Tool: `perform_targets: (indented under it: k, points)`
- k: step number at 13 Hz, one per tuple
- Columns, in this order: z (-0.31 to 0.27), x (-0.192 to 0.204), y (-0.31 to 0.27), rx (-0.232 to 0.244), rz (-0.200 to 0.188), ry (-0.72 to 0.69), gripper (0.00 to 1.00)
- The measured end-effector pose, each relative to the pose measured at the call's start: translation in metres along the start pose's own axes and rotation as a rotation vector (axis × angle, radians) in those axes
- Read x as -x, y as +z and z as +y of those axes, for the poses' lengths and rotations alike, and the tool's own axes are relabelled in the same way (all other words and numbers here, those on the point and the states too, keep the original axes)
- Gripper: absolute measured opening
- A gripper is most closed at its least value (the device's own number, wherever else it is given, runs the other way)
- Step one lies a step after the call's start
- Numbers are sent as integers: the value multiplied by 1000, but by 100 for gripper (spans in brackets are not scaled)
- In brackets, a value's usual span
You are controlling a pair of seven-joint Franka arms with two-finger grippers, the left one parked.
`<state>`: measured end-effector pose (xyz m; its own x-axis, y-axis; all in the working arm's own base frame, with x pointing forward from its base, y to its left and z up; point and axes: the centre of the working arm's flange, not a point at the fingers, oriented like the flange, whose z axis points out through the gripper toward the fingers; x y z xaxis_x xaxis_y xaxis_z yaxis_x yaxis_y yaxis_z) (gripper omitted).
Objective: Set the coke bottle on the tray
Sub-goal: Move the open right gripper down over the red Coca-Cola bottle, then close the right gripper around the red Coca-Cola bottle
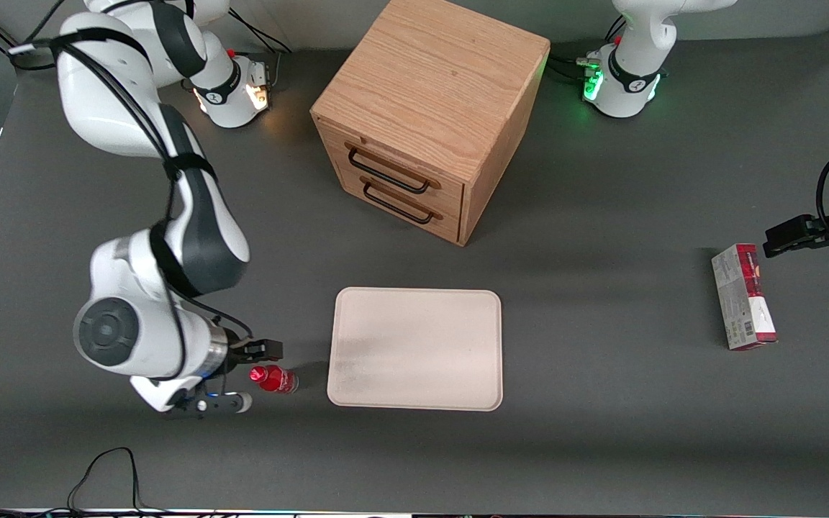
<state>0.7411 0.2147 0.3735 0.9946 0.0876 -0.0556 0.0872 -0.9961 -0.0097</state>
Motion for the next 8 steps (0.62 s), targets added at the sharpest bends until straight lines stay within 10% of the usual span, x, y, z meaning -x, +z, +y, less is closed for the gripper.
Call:
perform_targets:
  k: [8]
  points:
    - [2,-9,44,37,-13,-8,99]
